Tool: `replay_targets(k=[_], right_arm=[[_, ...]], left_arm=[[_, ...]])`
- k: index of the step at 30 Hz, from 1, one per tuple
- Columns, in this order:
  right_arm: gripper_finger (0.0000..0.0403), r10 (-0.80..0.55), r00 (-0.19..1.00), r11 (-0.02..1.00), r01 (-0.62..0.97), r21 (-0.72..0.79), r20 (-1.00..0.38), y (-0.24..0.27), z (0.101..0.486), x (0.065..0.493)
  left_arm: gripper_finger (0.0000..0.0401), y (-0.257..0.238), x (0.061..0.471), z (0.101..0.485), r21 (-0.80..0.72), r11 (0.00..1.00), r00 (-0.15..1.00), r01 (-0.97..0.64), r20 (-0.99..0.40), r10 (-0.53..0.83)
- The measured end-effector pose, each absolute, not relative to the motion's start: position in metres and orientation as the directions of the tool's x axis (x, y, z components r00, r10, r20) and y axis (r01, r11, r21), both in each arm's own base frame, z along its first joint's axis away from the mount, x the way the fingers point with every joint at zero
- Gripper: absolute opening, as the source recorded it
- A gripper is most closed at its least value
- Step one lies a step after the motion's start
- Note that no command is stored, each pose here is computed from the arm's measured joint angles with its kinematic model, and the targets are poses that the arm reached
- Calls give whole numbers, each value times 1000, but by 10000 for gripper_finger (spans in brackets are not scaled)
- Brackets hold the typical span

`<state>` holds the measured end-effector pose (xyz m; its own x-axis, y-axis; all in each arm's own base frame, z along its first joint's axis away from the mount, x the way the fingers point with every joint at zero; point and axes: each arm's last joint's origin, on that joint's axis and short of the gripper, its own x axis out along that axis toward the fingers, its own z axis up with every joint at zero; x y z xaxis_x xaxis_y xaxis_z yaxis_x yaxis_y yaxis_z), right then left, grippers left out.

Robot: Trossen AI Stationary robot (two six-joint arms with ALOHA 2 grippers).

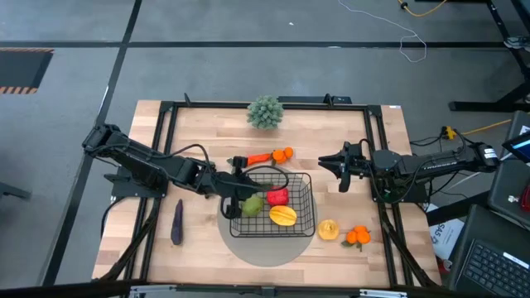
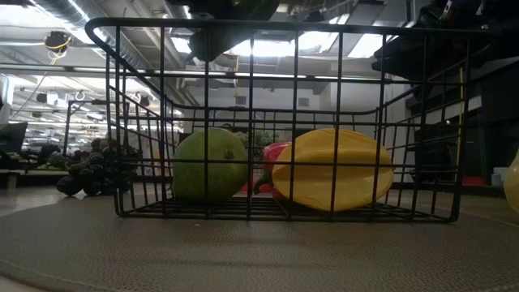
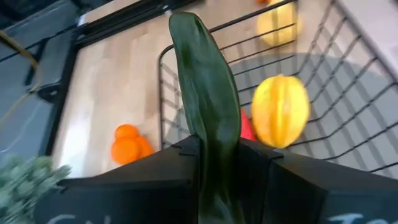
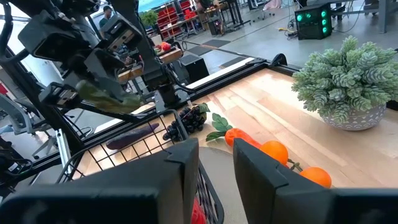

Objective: Build produce basket
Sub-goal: Put the green chili pepper into the black wire basket

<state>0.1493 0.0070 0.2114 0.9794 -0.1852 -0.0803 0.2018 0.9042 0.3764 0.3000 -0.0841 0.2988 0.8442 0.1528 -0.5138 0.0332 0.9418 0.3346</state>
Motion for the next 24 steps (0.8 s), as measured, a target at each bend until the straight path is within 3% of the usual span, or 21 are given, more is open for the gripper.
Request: replay_targets(k=[10, 16, 24], right_arm=[[97, -185, 979, 904, 202, 376, -81, 7, 211, 149], [97, -196, 977, 904, 212, 372, -80, 7, 211, 149], [97, -203, 976, 899, 218, 379, -79, 6, 211, 149]], left_arm=[[39, -88, 304, 302, 296, 946, 871, 135, -490, 29], [39, -88, 329, 302, 334, 919, 932, 211, -353, -85], [39, -75, 355, 284, 310, 918, 940, 247, -309, -149]])
